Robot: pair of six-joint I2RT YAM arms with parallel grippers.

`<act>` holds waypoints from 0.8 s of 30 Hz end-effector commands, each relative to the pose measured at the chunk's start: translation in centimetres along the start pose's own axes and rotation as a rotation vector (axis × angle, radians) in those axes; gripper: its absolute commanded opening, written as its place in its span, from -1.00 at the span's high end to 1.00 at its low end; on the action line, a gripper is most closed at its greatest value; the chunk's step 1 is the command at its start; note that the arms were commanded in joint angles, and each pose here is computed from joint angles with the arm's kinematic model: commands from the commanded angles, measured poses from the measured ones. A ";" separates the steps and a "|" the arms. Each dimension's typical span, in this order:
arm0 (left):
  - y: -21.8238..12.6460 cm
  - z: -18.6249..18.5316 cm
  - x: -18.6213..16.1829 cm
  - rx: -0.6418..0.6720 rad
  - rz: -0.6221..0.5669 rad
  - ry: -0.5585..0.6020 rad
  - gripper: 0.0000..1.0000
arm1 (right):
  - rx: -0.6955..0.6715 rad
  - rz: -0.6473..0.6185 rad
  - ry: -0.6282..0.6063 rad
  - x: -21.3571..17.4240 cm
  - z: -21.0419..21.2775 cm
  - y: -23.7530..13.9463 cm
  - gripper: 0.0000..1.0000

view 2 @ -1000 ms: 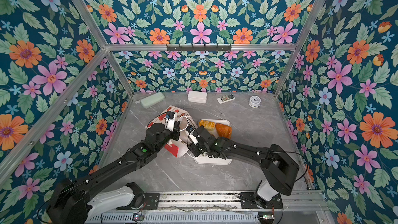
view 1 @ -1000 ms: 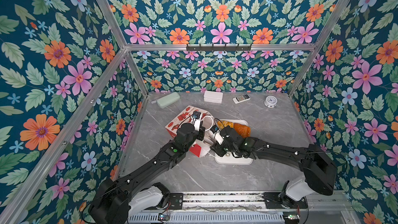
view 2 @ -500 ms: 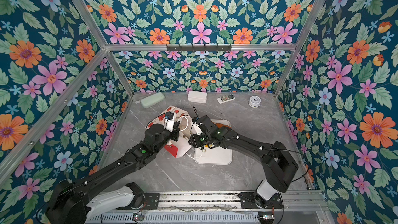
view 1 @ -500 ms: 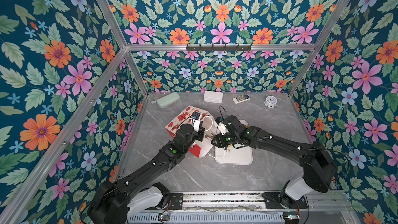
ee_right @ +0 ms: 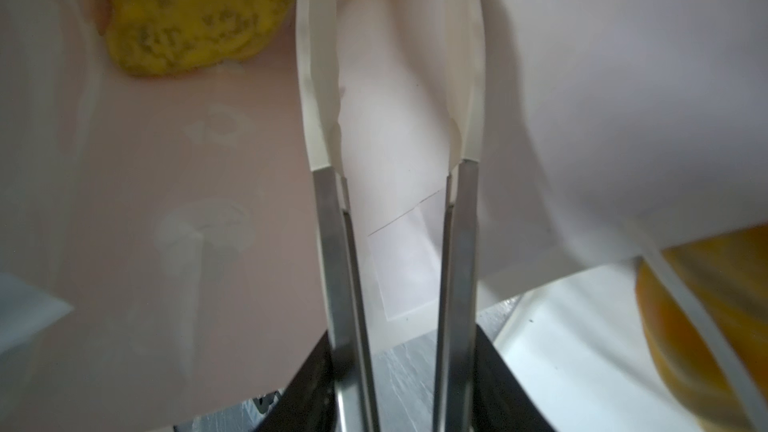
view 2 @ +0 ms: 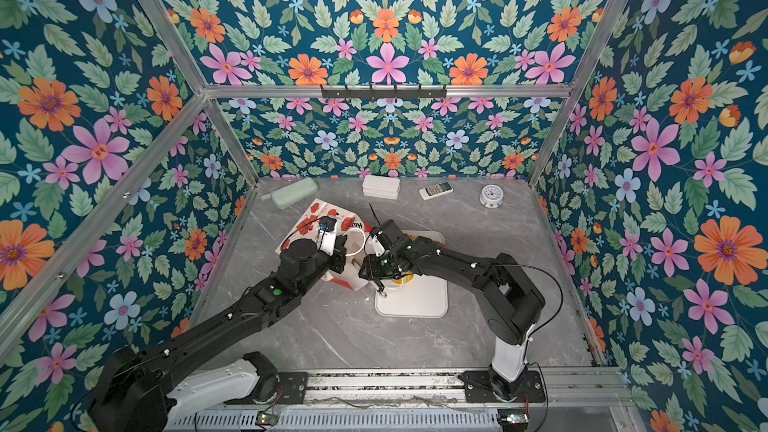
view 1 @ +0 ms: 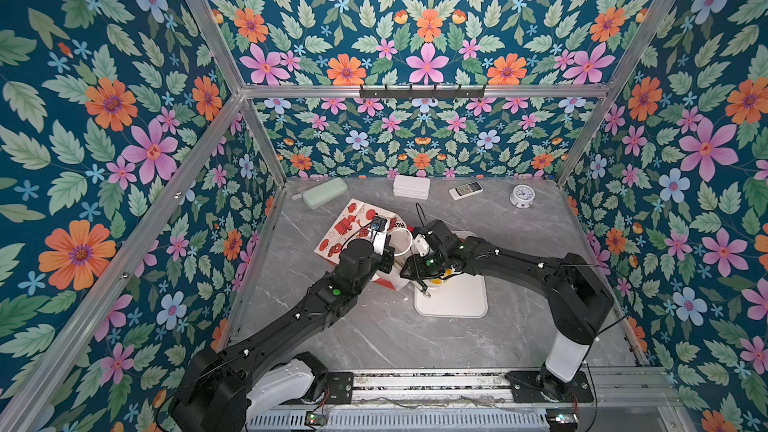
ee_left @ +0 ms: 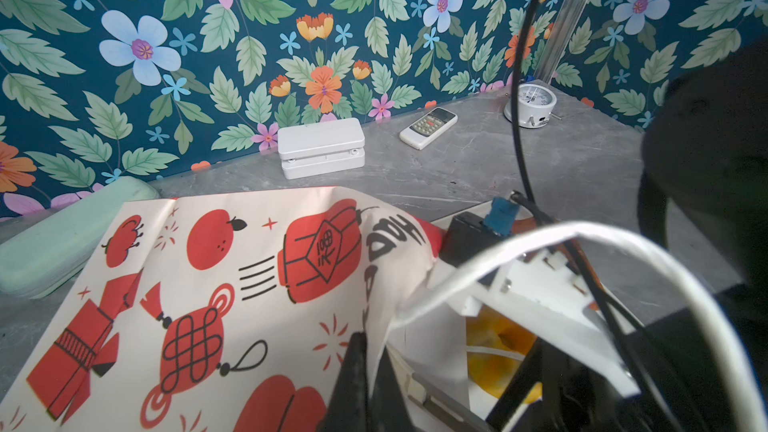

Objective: Take the fake bread out of the paper bag

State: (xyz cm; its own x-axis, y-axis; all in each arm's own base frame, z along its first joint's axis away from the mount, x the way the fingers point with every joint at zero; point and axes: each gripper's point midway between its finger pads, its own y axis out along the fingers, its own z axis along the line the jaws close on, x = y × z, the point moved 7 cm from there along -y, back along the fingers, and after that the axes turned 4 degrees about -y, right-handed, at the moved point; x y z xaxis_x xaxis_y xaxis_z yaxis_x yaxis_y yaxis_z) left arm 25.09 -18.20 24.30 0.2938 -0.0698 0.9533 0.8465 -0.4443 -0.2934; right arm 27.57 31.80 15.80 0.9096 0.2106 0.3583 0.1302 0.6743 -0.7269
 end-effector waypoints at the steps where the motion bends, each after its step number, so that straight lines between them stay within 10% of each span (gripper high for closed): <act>1: -0.1 -0.3 0.4 -0.027 -0.028 0.010 0.87 | 0.078 -0.033 0.011 0.8 1.0 -0.6 0.07; 24: -0.7 -0.3 -0.7 -0.049 0.022 0.053 0.90 | 0.279 0.055 0.124 1.0 1.7 -3.4 0.10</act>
State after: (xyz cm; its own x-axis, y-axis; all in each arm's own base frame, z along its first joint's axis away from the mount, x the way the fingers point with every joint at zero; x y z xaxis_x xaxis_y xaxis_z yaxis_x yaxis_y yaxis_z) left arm 24.43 -17.99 24.08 0.2858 -0.1131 0.9516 0.8309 -0.4655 -0.3049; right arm 27.54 30.71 18.36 0.9606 0.1688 0.2210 -0.0112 0.8176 -0.5757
